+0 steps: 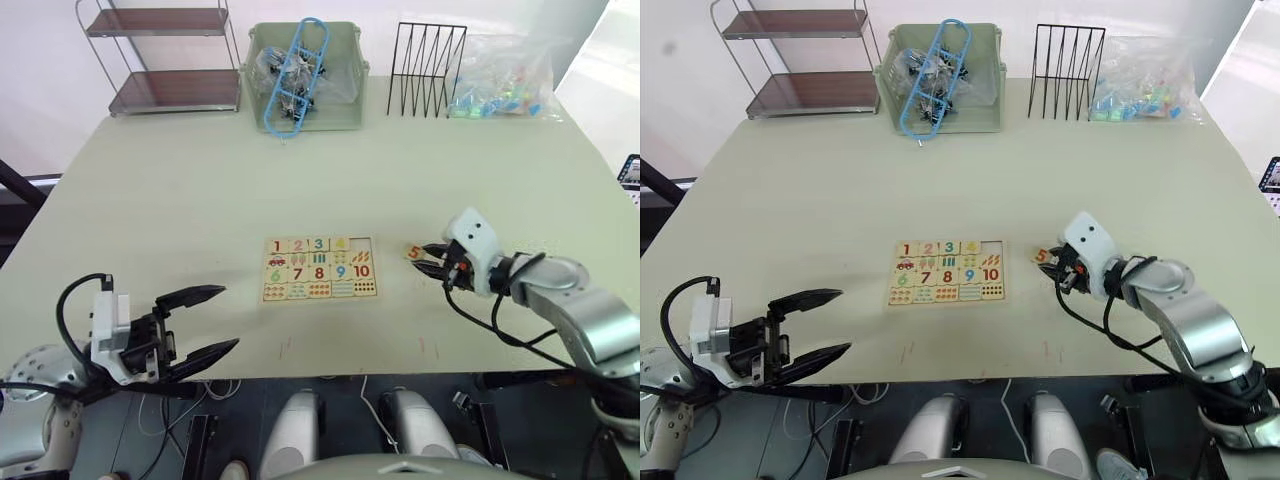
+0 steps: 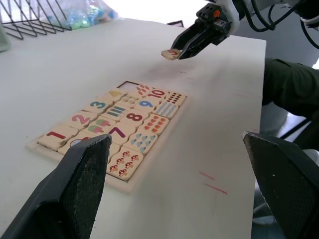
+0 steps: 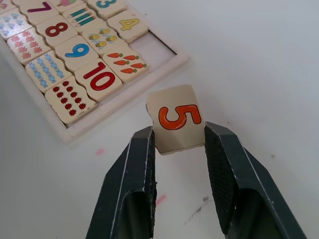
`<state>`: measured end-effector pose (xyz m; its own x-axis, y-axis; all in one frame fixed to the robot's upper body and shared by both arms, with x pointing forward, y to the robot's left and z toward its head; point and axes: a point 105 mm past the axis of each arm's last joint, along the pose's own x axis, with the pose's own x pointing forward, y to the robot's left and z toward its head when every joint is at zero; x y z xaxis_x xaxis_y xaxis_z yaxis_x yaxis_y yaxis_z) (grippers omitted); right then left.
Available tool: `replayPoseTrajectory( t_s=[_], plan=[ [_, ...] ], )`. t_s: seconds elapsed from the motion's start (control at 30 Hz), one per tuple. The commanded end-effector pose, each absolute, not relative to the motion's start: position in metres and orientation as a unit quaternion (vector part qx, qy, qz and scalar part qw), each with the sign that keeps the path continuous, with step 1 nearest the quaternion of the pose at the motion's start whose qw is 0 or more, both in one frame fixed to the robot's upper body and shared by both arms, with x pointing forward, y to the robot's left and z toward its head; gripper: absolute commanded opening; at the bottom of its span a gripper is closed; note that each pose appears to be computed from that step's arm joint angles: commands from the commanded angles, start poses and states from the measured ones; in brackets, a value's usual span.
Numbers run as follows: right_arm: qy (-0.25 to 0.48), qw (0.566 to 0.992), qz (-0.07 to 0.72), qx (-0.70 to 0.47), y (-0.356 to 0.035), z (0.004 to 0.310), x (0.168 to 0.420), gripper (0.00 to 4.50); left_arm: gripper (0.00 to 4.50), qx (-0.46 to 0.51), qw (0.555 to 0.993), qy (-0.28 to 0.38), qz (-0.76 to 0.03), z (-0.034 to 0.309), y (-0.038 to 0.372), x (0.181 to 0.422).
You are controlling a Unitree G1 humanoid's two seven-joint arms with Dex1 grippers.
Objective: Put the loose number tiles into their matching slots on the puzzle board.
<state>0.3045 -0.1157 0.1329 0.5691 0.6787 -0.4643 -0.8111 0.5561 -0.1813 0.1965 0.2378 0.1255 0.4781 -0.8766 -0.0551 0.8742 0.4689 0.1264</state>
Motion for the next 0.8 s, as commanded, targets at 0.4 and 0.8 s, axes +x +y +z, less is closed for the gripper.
replayPoseTrajectory(
  t_s=[0.4,0.8],
  plan=[
    [0.195,0.801,0.501,-0.264,-0.073,0.169,0.351,0.88,4.50,0.079,0.894,-0.028,-0.440,0.134,0.234,0.193],
    [0.242,0.770,0.511,-0.296,-0.055,0.170,0.370,0.88,4.50,0.068,0.907,-0.026,-0.414,0.132,0.230,0.195]
  ],
)
